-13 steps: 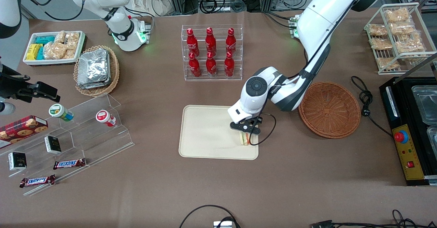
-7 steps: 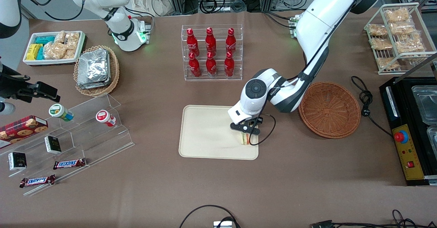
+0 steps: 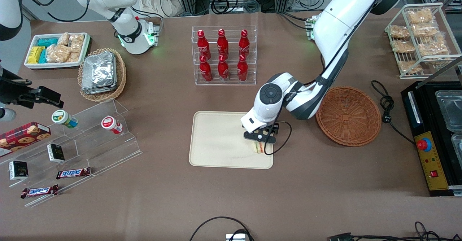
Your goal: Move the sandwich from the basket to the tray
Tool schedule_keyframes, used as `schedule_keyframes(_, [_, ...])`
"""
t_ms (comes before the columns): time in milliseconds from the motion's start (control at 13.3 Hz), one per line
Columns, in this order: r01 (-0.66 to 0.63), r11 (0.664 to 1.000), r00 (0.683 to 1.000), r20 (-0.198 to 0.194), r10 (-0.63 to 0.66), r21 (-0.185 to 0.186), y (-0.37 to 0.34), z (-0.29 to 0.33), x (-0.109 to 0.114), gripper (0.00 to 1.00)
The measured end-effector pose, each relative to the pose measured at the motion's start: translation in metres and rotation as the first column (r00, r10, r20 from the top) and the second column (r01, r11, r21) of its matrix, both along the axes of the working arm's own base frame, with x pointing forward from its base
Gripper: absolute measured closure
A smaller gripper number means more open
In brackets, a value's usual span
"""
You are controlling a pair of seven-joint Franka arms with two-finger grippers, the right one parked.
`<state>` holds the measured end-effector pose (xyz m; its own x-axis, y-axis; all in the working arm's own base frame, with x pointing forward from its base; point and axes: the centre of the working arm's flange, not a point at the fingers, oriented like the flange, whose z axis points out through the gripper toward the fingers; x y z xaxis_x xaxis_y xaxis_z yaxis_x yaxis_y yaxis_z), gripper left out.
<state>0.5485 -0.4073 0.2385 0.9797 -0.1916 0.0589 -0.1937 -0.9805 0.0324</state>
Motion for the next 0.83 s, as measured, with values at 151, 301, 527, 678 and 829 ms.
schedule_keyframes(151, [-0.032,0.999,0.999,-0.016,0.032,0.038,0.004,0.016,0.010,0.00])
schedule_keyframes(301, [-0.065,0.993,0.997,-0.038,0.069,0.096,0.011,0.044,0.021,0.00])
schedule_keyframes(527, [-0.154,0.976,0.986,-0.034,0.161,0.153,0.028,0.097,0.036,0.00])
schedule_keyframes(678, [-0.221,0.961,0.974,-0.011,0.225,0.166,0.048,0.130,0.046,0.00])
schedule_keyframes(829, [-0.288,0.940,0.956,0.005,0.292,0.181,0.081,0.158,0.056,0.00])
